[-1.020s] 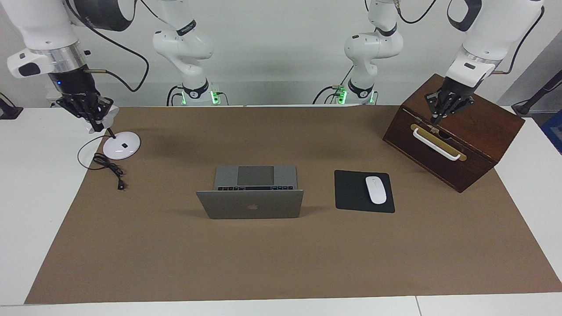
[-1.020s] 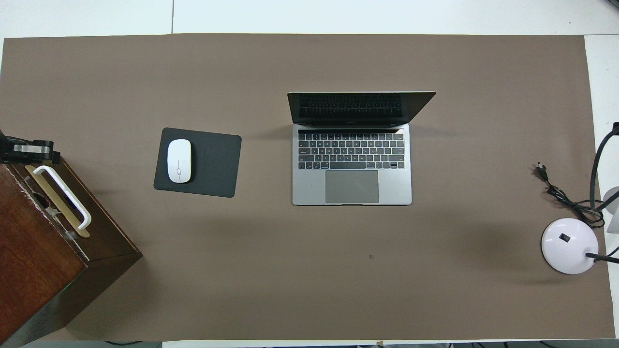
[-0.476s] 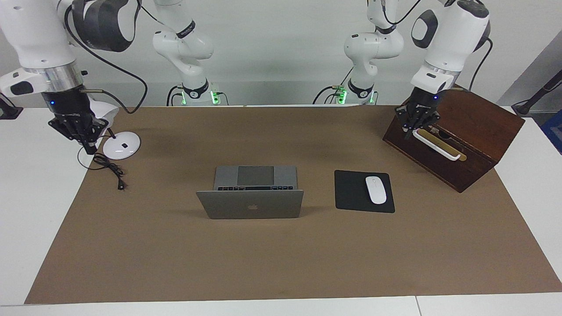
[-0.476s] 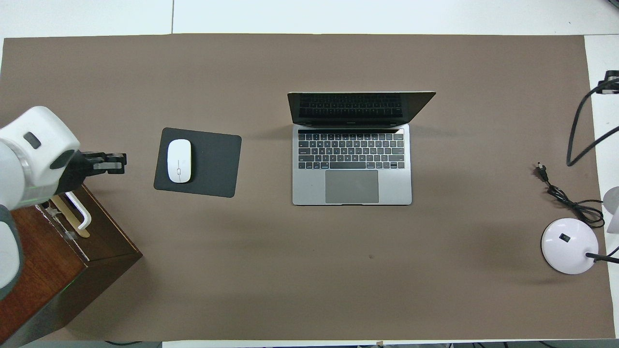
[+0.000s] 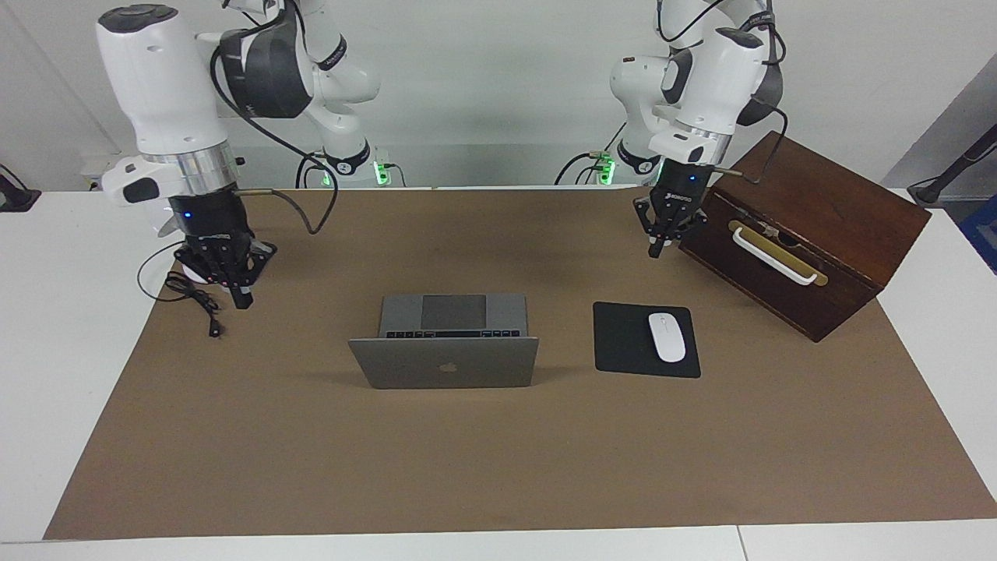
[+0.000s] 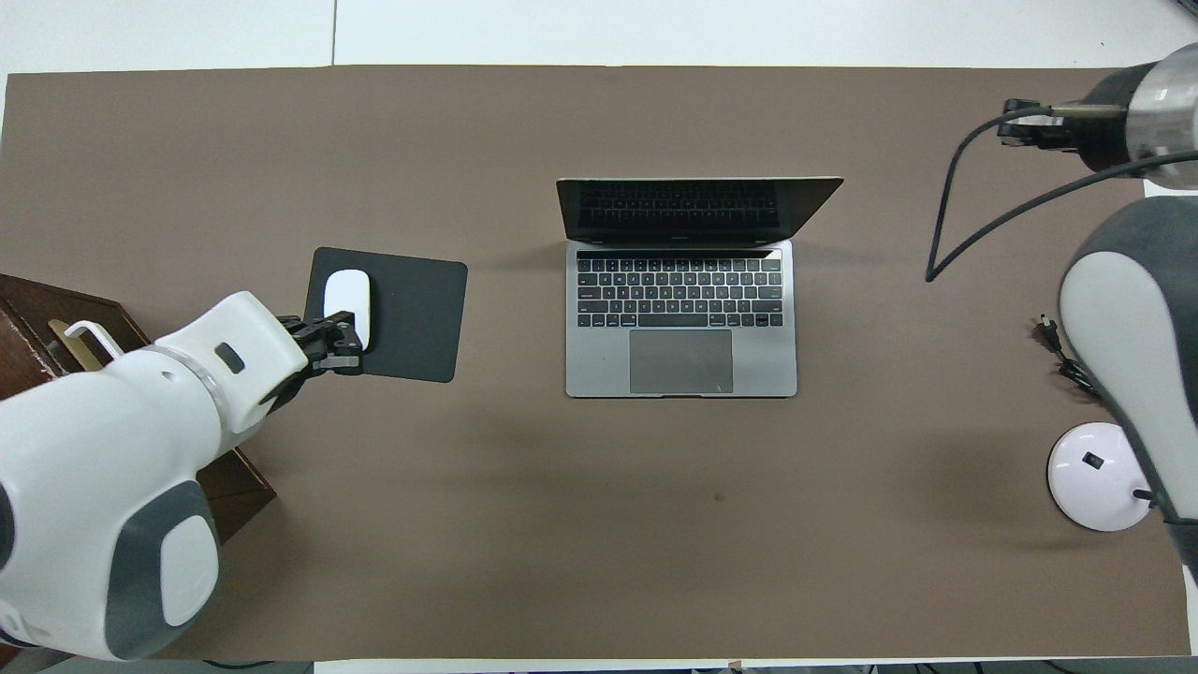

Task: Close laptop with both arms
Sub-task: 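Move the left gripper toward the laptop while the right gripper reaches forward, then bring the right gripper over the laptop screen top while the left gripper braces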

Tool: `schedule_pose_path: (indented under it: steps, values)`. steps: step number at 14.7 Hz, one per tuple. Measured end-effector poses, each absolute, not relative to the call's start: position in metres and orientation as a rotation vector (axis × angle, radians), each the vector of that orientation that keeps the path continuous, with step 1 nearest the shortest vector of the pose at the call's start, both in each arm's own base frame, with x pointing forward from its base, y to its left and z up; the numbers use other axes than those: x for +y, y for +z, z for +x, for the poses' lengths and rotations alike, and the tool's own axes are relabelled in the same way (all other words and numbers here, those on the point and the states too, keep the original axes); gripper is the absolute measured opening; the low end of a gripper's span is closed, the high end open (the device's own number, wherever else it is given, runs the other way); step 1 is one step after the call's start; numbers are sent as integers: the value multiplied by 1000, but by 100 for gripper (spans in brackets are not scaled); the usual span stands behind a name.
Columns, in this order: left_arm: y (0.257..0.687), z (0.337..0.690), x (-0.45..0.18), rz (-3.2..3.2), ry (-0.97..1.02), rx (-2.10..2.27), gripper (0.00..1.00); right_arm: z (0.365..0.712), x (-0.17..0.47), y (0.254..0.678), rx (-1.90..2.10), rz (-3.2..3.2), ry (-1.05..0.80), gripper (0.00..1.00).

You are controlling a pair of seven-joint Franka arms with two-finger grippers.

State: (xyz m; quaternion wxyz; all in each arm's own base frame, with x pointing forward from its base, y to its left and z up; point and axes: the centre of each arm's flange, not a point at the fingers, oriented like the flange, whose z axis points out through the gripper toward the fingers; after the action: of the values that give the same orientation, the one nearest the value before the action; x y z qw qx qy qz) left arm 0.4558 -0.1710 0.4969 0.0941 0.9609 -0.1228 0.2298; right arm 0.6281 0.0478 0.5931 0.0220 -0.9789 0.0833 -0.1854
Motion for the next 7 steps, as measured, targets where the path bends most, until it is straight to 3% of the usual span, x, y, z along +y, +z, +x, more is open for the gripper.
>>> schedule_pose_path:
  steps: [7]
  values:
    - [436, 431, -252, 2718, 834, -435, 1, 641, 132, 562, 314, -2963, -633, 1]
